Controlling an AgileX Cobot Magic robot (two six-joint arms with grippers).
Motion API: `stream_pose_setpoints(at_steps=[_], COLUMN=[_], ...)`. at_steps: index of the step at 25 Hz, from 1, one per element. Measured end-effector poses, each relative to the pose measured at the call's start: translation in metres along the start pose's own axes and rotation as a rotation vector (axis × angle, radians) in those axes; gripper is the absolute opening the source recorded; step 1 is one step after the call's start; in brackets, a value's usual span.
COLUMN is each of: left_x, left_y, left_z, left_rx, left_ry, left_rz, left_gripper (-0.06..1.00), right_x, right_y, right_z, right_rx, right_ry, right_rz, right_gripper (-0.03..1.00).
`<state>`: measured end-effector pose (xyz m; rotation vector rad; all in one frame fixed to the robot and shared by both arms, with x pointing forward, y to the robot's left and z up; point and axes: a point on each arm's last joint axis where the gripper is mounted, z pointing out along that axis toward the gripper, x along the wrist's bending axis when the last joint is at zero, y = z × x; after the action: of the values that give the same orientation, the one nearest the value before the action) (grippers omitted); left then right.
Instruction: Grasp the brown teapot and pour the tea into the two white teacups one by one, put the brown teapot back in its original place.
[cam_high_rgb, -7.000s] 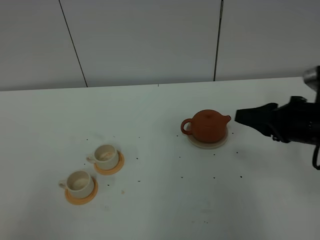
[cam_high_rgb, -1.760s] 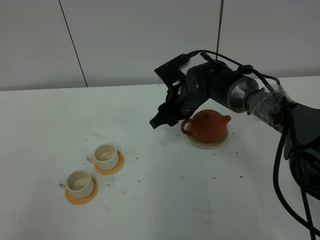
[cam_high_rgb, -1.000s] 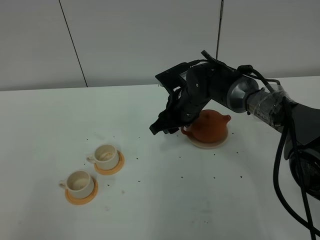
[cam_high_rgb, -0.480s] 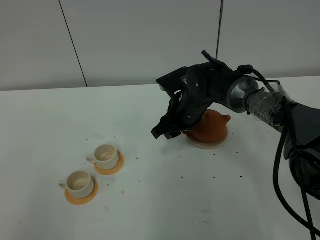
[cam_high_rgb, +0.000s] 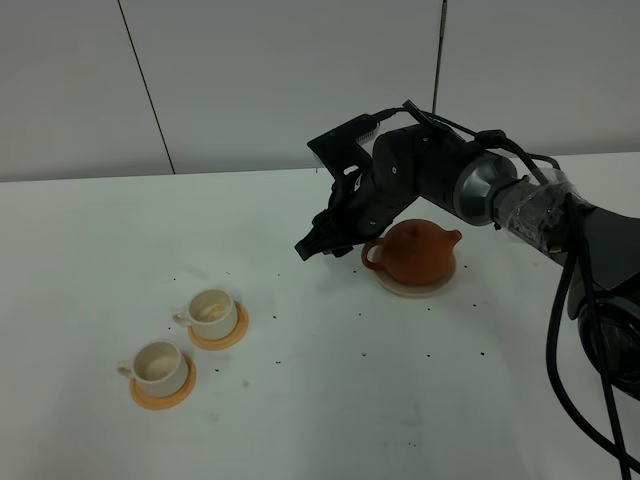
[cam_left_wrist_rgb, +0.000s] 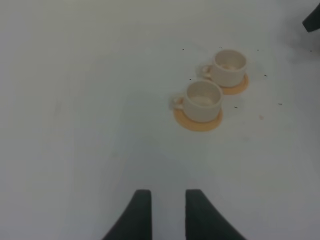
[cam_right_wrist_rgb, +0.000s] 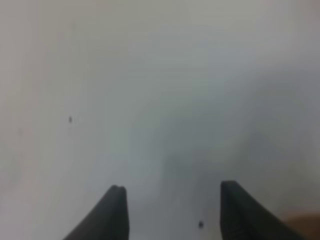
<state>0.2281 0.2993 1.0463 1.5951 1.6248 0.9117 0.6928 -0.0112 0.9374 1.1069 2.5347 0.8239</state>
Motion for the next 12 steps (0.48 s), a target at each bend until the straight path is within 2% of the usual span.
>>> stream_pose_setpoints(at_steps=[7,12], left_x=[0.0000,0.0000], left_y=[0.0000,0.0000], left_z=[0.0000,0.0000], left_rx=[0.000,0.000], left_ry=[0.000,0.000], left_rz=[-0.001,-0.003], left_gripper=[0.24,0.24], right_x=[-0.0009,-0.0029], right_y=[0.0007,-0.0029], right_z=[0.0000,0.0000], right_rx=[-0.008,0.032], right_ry=[-0.010,-0.031], right_rz=[-0.018,-0.056], right_gripper=[0.41,0.41])
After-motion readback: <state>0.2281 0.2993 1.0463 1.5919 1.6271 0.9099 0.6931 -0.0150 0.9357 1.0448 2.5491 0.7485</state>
